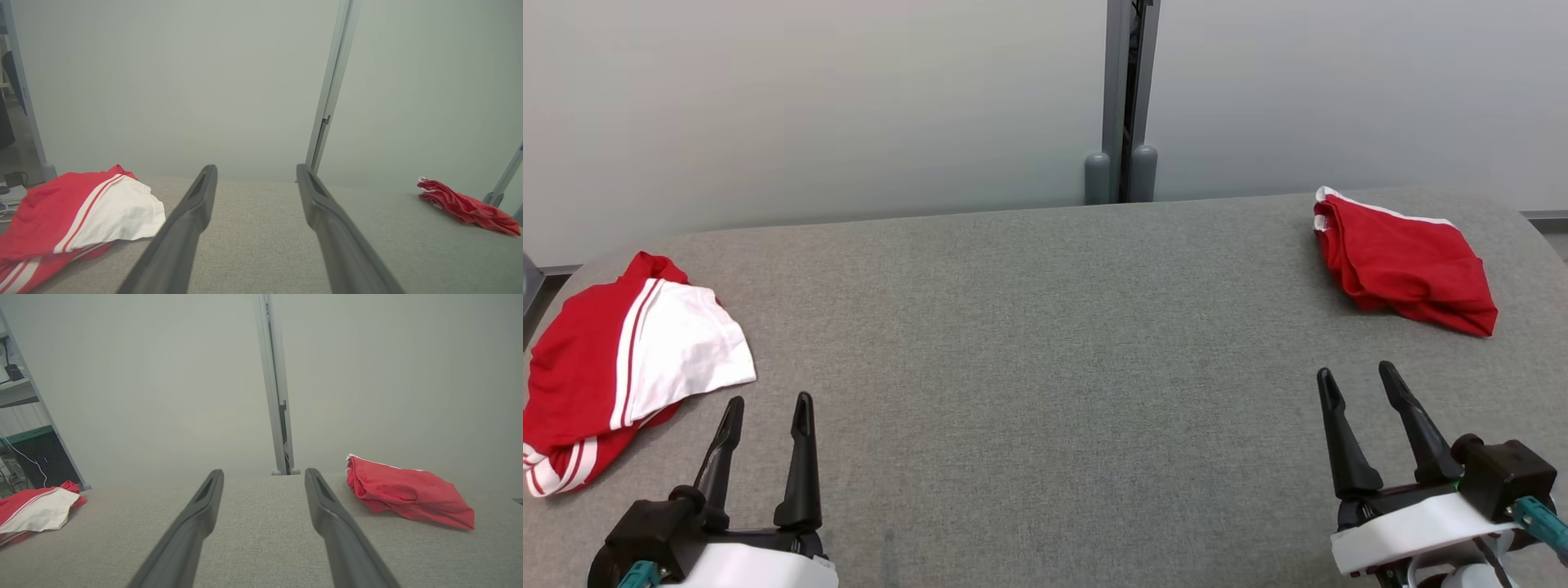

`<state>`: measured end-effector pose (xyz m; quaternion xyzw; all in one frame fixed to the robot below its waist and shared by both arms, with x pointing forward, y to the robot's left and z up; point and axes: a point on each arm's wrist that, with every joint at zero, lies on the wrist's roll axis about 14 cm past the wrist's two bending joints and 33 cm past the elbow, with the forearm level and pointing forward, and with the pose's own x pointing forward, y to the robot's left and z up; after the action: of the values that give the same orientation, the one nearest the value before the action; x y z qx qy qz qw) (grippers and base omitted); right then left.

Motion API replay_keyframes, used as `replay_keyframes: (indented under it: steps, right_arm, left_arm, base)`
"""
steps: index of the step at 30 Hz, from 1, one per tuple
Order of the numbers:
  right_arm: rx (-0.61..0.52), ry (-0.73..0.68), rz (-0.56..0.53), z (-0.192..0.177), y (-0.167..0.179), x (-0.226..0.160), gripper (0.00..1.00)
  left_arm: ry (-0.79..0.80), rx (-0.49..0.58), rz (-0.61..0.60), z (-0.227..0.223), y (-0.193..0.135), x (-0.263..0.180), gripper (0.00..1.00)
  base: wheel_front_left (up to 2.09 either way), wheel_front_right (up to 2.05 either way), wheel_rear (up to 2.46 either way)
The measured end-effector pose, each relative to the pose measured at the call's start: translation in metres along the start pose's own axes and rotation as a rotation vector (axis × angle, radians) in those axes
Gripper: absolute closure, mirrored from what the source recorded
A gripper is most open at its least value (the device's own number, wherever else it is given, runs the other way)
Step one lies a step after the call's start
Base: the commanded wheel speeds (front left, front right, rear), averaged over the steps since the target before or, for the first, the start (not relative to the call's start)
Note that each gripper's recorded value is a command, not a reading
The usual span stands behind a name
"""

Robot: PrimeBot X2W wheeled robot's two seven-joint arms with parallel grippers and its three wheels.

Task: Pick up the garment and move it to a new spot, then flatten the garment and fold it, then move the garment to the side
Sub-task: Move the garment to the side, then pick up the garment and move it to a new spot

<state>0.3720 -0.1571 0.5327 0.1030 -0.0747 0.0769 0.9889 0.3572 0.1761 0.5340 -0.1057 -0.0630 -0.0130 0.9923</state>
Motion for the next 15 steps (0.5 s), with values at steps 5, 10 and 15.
replay_keyframes:
  steps: [5,10,15]
  right_arm:
    - [0.001,-0.005,0.012,0.0005,0.0060,0.0020,0.00]
    - [0.000,-0.003,0.018,-0.0005,0.0090,0.0028,0.00]
    - [-0.011,0.002,0.016,-0.0019,0.0080,0.0023,0.00]
  left_arm:
    - [0.002,-0.006,-0.006,-0.0030,-0.0017,-0.0016,0.00]
    - [0.004,0.002,-0.004,-0.0044,0.0008,-0.0024,0.00]
    - [0.002,-0.005,-0.003,-0.0050,-0.0002,-0.0020,0.00]
  base:
    - [0.00,0.00,0.00]
    - [0.00,0.00,0.00]
    - [0.00,0.00,0.00]
